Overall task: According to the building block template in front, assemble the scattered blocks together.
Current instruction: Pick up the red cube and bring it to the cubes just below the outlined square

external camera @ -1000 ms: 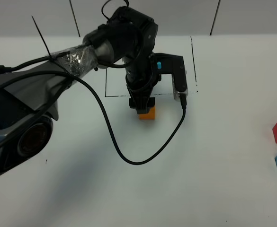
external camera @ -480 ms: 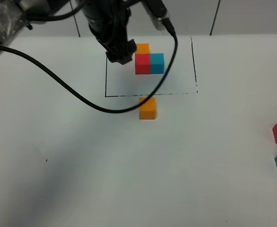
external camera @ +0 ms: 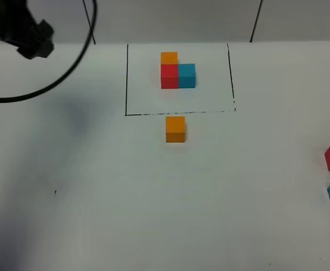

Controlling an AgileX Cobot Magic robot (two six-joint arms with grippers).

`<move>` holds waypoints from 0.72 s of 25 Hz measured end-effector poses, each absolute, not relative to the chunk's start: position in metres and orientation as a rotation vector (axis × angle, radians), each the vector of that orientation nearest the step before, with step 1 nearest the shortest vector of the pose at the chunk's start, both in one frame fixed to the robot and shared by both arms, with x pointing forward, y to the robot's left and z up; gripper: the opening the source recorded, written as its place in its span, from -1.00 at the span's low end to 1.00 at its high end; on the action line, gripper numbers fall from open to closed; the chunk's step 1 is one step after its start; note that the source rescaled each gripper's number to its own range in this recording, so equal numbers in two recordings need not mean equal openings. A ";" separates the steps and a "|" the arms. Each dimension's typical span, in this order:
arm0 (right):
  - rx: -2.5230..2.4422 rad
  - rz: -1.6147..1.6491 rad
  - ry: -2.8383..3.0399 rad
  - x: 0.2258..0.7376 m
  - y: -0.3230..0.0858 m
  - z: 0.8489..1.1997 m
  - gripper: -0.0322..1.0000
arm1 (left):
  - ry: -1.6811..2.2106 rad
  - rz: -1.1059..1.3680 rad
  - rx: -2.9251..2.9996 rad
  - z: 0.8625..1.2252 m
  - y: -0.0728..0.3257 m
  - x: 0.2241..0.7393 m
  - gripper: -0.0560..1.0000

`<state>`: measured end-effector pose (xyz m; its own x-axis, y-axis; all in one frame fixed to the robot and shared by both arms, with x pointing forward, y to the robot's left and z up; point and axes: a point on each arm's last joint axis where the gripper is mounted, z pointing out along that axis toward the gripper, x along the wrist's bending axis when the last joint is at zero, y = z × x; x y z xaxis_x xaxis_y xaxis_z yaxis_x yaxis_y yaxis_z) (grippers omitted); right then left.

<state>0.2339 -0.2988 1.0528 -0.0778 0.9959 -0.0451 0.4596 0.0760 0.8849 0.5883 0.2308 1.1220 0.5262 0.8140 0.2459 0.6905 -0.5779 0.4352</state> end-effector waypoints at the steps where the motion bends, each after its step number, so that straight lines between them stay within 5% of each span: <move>1: 1.471 0.943 1.635 0.234 -0.299 1.053 0.81 | 1.295 0.654 2.439 1.130 0.241 0.576 0.62; 18: 1.471 0.943 1.635 0.234 -0.299 1.053 0.81 | 1.710 0.834 1.927 1.139 0.302 0.339 0.62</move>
